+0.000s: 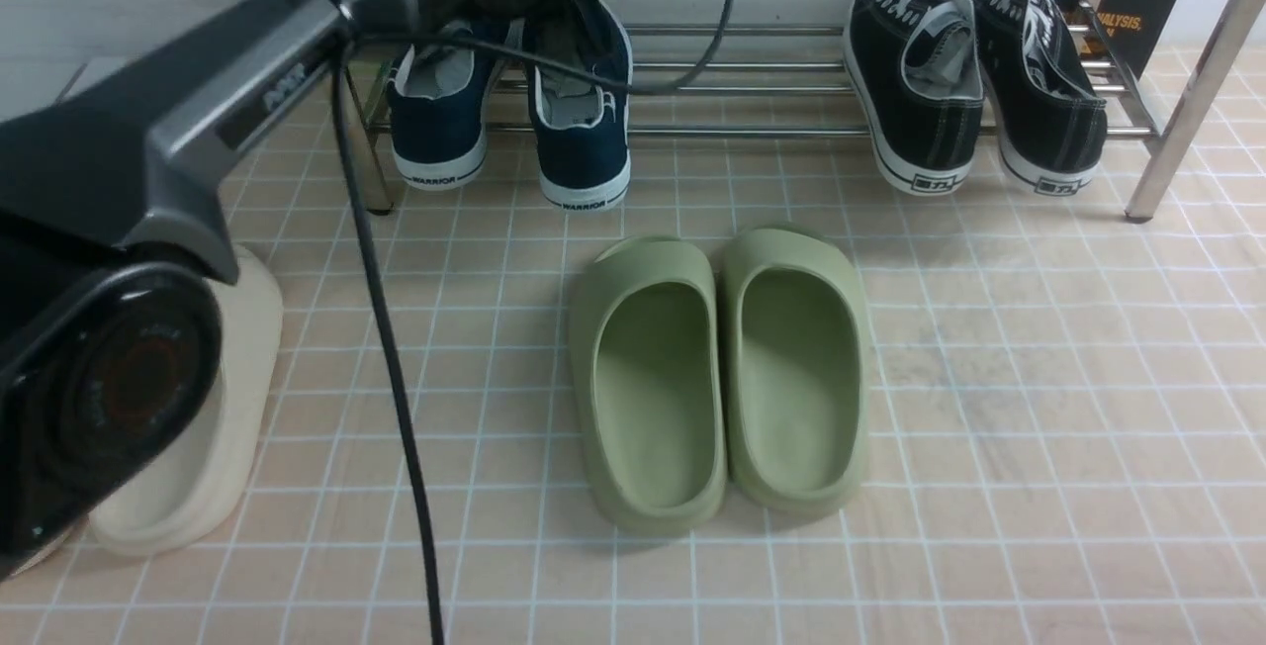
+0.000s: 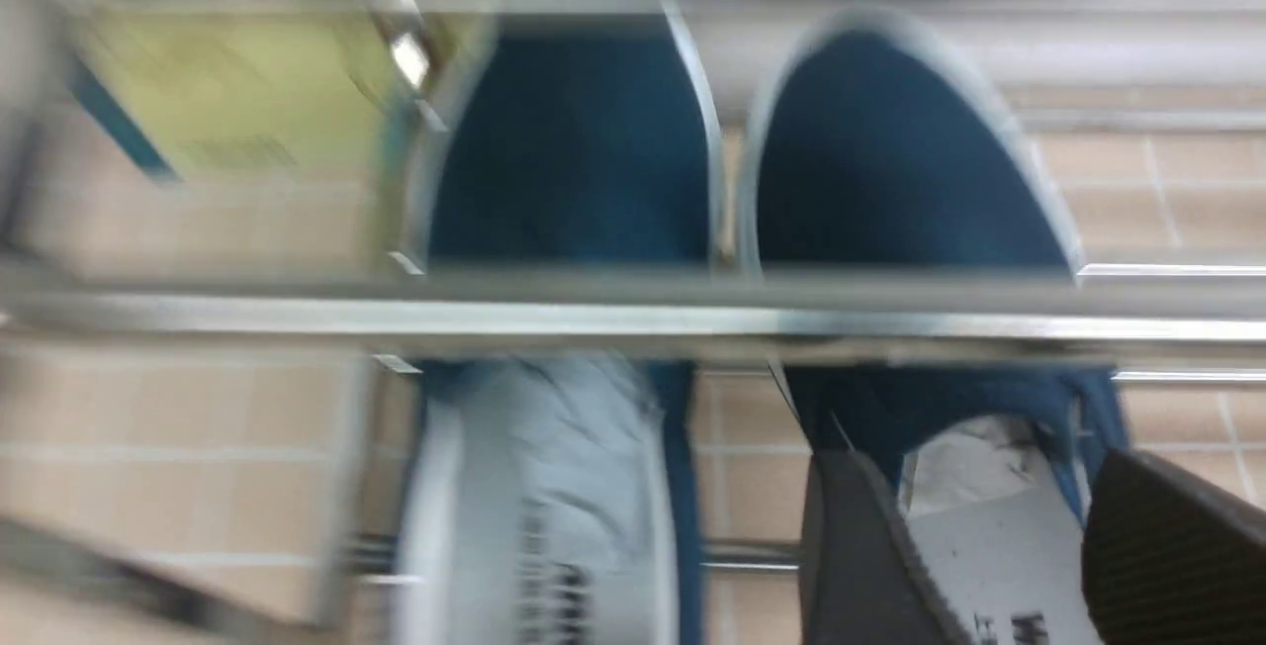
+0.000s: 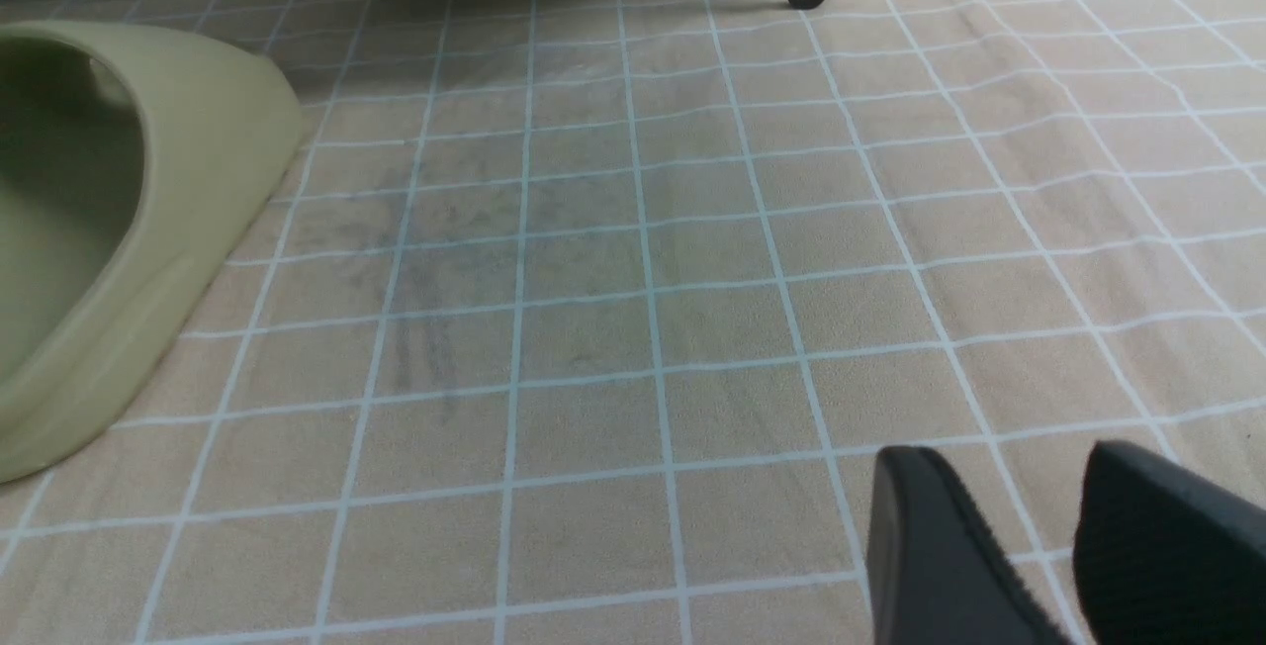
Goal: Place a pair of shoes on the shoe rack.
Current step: Use the left arm to put a shoe into the shoe rack
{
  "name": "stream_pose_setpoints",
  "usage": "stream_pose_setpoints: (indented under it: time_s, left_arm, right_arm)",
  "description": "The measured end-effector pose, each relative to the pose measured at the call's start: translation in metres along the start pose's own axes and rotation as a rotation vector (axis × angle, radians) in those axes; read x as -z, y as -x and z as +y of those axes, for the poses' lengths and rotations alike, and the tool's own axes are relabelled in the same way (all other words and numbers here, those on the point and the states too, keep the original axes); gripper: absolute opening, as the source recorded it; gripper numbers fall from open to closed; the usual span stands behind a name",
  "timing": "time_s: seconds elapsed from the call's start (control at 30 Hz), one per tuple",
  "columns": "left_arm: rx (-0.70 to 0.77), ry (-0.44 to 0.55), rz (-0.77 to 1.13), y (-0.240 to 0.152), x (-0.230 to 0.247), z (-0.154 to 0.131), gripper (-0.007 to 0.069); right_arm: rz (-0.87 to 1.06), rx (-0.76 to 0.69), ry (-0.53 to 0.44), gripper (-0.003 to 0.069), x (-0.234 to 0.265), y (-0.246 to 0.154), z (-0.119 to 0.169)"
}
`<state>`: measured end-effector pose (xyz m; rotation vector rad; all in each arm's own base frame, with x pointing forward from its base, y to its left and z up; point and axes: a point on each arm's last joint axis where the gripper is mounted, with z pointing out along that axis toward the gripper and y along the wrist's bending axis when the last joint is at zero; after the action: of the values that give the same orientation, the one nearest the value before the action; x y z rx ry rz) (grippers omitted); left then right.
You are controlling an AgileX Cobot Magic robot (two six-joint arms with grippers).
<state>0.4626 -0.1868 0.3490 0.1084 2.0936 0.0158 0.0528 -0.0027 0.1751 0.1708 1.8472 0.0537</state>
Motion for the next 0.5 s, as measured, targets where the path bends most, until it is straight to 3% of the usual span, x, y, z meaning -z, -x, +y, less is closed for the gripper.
stream_pose_setpoints:
  time_s: [0.13, 0.23, 0.33, 0.5]
  left_arm:
    - [-0.049, -0.006, 0.033, 0.020, 0.045, 0.012, 0.0211]
    - [-0.089, -0.052, 0.147, 0.013, 0.055, 0.011, 0.0105]
    - [-0.137, -0.180, 0.319, -0.015, 0.046, -0.002, 0.0022]
    - [-0.188, -0.367, 0.541, -0.069, 0.017, -0.024, 0.0002]
  right_arm:
    - [0.000, 0.000, 0.000, 0.0237, 0.000, 0.000, 0.000]
    - [0.000, 0.000, 0.000, 0.0237, 0.000, 0.000, 0.000]
    - [0.000, 0.000, 0.000, 0.0237, 0.000, 0.000, 0.000]
    - [0.000, 0.000, 0.000, 0.0237, 0.000, 0.000, 0.000]
